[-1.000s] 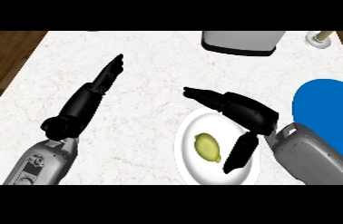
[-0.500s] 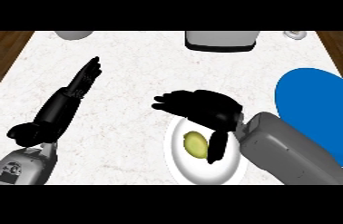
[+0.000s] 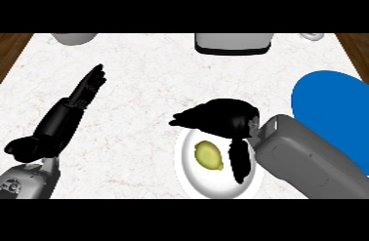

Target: Pick the lemon from the plate and place it in the plate

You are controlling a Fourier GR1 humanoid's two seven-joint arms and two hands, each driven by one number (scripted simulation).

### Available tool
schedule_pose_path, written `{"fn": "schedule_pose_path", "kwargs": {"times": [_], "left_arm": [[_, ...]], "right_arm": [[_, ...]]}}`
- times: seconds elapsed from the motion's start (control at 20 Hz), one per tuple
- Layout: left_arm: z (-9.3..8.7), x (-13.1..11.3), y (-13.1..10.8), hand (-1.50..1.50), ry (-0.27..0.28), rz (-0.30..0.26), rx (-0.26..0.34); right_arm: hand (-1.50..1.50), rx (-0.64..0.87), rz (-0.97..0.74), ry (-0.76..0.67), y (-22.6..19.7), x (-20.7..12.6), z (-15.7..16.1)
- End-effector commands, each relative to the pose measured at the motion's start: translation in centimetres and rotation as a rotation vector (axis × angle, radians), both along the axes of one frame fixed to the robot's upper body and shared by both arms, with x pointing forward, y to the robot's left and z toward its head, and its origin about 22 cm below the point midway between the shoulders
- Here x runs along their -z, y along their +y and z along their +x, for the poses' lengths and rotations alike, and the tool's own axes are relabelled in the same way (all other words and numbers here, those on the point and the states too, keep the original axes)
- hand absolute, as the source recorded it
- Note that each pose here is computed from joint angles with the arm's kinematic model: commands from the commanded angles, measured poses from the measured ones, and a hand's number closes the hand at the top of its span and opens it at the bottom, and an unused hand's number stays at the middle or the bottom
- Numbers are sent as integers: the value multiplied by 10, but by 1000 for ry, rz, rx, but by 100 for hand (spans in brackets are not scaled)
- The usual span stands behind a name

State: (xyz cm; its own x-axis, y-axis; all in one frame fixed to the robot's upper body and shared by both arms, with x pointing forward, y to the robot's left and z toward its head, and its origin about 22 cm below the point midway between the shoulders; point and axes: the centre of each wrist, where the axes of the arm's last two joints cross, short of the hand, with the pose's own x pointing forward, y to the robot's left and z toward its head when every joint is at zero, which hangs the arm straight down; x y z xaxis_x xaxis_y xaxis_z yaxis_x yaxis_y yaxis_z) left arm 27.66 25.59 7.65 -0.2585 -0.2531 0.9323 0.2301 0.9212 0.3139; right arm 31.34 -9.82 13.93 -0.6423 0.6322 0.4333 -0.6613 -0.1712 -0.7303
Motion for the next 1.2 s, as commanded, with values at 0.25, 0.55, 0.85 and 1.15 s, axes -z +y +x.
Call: {"fn": "schedule_pose_path", "kwargs": {"times": [0.25, 0.55, 0.85, 1.15], "left_arm": [[-8, 0, 18, 0, -16, 7, 9], [0, 8, 13, 0, -15, 15, -1], [-5, -14, -2, 0, -23, 1, -4], [15, -4, 3, 0, -21, -6, -6]], "right_arm": [[-150, 73, -115, 2, 6, -34, 26], [-150, 84, -101, 32, 11, -18, 28], [-150, 41, -139, 56, 17, 14, 34], [-150, 6, -218, 70, 15, 26, 43]]}}
